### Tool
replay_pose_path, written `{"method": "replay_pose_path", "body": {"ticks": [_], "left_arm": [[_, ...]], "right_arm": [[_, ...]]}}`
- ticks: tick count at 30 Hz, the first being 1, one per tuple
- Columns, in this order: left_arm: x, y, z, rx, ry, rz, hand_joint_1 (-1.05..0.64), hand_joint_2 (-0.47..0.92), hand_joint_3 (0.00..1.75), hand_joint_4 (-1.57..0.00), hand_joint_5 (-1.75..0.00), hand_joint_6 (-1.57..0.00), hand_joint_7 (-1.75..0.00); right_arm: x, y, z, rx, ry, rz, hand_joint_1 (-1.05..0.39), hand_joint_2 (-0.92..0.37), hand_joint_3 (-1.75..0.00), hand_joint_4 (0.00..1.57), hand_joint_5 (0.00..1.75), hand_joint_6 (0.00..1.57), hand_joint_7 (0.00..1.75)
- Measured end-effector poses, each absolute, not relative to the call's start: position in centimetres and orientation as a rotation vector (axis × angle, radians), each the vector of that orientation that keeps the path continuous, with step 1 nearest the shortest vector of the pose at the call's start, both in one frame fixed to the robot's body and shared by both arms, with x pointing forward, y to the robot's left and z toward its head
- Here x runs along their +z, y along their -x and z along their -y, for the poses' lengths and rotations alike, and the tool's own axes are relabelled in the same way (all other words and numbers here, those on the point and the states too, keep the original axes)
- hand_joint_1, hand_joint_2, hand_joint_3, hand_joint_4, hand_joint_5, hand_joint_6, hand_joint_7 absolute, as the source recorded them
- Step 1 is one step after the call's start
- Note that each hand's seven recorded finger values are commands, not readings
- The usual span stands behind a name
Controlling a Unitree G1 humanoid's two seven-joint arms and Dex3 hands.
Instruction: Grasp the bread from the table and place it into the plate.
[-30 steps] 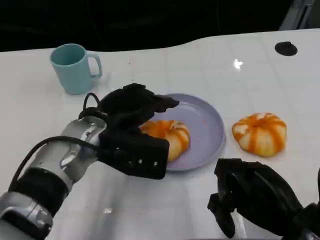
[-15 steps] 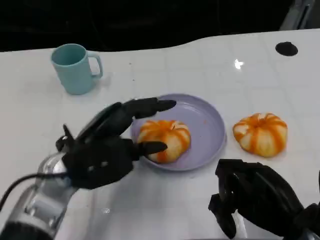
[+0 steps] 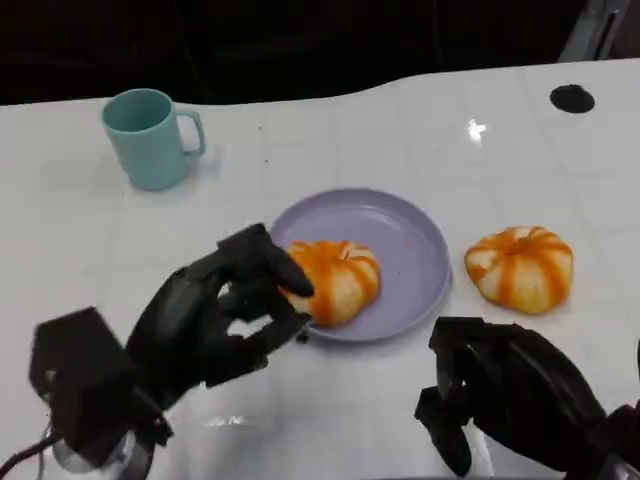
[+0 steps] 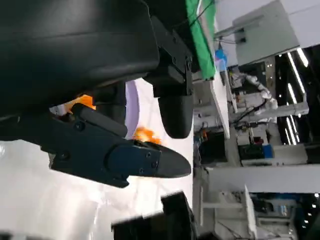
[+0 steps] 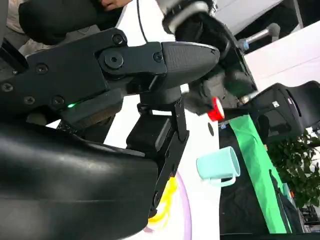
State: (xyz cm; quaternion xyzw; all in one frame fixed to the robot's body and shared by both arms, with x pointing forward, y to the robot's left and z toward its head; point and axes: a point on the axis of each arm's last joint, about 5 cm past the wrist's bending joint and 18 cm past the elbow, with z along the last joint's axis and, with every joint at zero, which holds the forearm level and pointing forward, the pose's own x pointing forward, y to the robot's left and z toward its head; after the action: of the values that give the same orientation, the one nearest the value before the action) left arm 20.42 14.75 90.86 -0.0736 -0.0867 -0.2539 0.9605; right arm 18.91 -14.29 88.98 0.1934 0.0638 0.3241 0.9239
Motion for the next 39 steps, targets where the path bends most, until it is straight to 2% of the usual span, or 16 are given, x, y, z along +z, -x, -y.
{"method": "replay_pose_path", "body": {"ticks": [6,14,25,39], "left_arm": [[89.9,-17.7,-15.0,-0.535,0.329,0.059,-0.58,0.92,0.29,-0.84,-1.75,-0.63,-1.75],[89.0,-15.7,-14.9,-0.521,0.433,-0.038,-0.59,0.92,0.34,-0.91,-1.75,-0.69,-1.75],[87.2,-16.1,-14.5,-0.517,0.487,-0.11,-0.59,0.92,0.29,-0.91,-1.75,-0.68,-1.75],[87.2,-17.0,-14.6,-0.543,0.484,-0.085,-0.59,0.92,0.24,-0.9,-1.75,-0.68,-1.75]], "right_arm": [[89.0,-18.9,14.3,0.666,-0.392,-0.132,-0.92,-0.92,-0.34,1.29,1.59,1.1,1.52],[89.0,-18.9,14.4,0.666,-0.392,-0.132,-0.91,-0.92,-0.34,1.3,1.6,1.1,1.51],[88.9,-19.1,14.5,0.664,-0.39,-0.136,-0.93,-0.92,-0.36,1.31,1.59,1.11,1.52],[88.6,-19.6,14.8,0.663,-0.392,-0.132,-0.93,-0.92,-0.35,1.31,1.58,1.12,1.52]]}}
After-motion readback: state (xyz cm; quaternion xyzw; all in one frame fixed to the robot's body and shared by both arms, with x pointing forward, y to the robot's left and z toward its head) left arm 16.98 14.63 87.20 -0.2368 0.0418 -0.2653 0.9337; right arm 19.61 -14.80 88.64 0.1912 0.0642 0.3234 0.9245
